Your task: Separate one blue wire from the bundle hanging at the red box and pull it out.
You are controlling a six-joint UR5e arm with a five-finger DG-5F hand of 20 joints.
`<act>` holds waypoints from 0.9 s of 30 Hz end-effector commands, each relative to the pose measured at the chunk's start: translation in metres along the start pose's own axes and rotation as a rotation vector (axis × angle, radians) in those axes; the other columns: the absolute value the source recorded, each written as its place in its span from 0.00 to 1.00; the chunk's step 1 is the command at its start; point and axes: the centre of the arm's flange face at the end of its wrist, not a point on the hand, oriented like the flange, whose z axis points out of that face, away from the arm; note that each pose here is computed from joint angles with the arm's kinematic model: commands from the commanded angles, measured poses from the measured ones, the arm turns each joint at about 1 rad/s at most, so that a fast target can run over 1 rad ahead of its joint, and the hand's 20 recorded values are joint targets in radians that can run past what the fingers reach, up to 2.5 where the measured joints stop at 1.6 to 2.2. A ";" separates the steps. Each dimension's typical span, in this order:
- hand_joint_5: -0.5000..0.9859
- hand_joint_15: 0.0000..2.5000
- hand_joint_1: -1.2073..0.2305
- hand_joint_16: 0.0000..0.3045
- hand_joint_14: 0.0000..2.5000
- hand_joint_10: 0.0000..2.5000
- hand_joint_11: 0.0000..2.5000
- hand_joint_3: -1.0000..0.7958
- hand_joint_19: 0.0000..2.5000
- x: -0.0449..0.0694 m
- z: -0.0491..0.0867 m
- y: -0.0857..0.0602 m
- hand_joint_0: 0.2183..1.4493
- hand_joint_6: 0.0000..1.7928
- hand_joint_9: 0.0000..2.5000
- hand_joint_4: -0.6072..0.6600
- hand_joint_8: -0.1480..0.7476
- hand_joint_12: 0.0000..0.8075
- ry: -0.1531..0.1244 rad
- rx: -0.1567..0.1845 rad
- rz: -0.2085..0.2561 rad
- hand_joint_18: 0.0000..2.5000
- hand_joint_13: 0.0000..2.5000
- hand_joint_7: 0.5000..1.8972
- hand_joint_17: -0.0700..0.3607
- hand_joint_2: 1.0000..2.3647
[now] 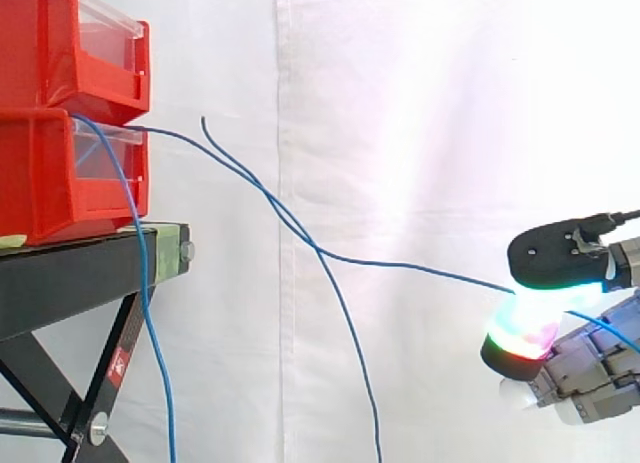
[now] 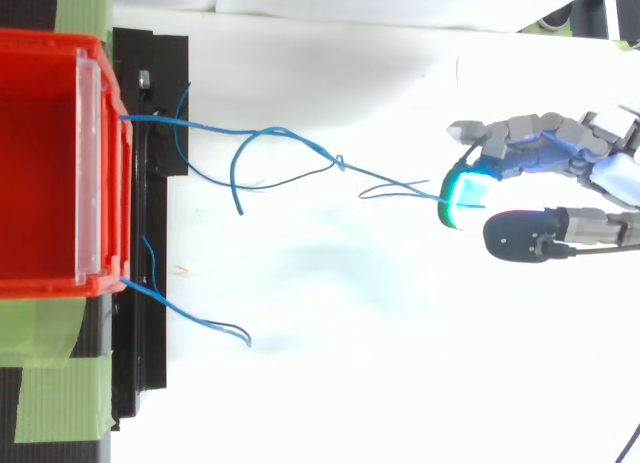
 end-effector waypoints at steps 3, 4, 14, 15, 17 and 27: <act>0.24 0.08 0.32 0.18 0.00 0.01 0.19 0.57 0.09 0.003 0.000 -0.001 0.29 0.47 0.26 0.59 0.48 0.39 0.009 -0.008 0.003 0.00 0.06 0.52 0.45 0.02; 0.24 0.09 0.32 0.18 0.00 0.01 0.19 0.57 0.09 0.003 0.000 0.000 0.29 0.47 0.26 0.59 0.48 0.39 0.011 -0.011 0.007 0.00 0.06 0.52 0.45 0.02; 0.24 0.08 0.32 0.18 0.00 0.01 0.19 0.57 0.09 0.007 0.003 0.002 0.29 0.47 0.26 0.59 0.48 0.39 0.014 -0.040 0.044 0.00 0.06 0.53 0.45 0.02; 0.24 0.08 0.32 0.18 0.00 0.01 0.19 0.57 0.09 0.007 0.003 0.002 0.29 0.47 0.26 0.59 0.48 0.39 0.012 -0.040 0.044 0.00 0.06 0.53 0.45 0.02; 0.24 0.09 0.32 0.18 0.00 0.01 0.19 0.57 0.09 0.007 0.003 0.002 0.29 0.47 0.26 0.59 0.48 0.39 0.012 -0.040 0.044 0.00 0.06 0.52 0.45 0.02; 0.24 0.08 0.32 0.18 0.00 0.01 0.19 0.57 0.09 0.008 0.003 0.002 0.29 0.47 0.26 0.59 0.48 0.39 0.015 -0.040 0.044 0.00 0.06 0.52 0.45 0.02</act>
